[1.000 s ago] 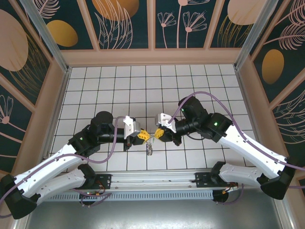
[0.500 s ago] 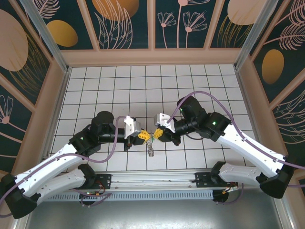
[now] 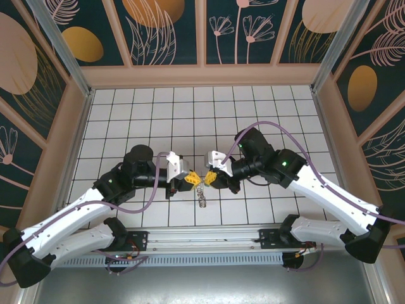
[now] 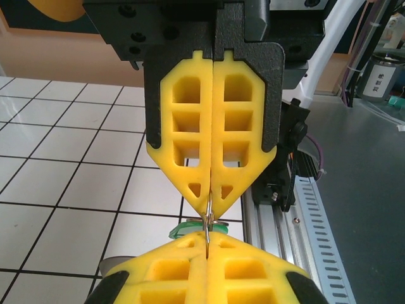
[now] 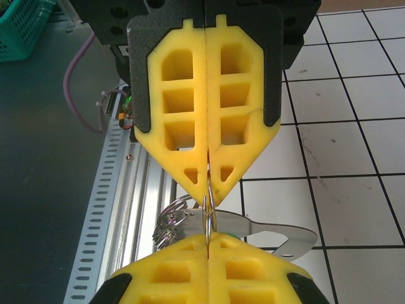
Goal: Put the keys on the keyring
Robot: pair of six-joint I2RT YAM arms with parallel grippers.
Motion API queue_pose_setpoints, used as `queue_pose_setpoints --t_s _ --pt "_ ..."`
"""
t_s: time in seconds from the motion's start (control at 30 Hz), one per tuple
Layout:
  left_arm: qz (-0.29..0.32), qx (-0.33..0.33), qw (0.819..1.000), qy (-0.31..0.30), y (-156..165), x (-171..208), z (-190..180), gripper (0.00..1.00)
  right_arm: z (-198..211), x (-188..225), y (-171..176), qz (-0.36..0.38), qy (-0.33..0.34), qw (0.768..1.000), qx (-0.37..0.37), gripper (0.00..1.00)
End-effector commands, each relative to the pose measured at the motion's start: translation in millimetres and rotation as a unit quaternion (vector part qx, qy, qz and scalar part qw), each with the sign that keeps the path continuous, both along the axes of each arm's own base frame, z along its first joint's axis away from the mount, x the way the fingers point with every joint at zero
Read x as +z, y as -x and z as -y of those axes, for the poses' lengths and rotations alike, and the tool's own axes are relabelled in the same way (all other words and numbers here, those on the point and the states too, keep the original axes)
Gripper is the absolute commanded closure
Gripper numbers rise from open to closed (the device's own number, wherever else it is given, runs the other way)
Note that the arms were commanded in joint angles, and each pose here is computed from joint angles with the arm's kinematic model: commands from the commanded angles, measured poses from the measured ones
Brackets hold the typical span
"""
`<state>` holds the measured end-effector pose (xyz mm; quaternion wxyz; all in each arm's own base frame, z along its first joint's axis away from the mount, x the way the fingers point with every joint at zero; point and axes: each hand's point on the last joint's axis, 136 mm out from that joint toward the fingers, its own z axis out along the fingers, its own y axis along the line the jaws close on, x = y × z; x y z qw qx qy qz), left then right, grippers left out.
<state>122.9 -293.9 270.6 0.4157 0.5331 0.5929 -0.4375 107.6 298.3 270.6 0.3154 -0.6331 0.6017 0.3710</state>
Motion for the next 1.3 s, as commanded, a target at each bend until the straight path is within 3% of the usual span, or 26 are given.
queue_pose_setpoints --t_s 0.0,1.27 --pt "0.024 -0.008 0.999 0.02 -1.1 18.9 4.2 1.0 -5.0 19.5 7.5 0.023 -0.03 0.999 0.022 1.0" --pt "0.015 -0.013 1.0 0.003 -2.2 9.7 6.7 1.0 -6.4 32.6 -0.5 0.055 -0.05 0.997 0.006 1.0"
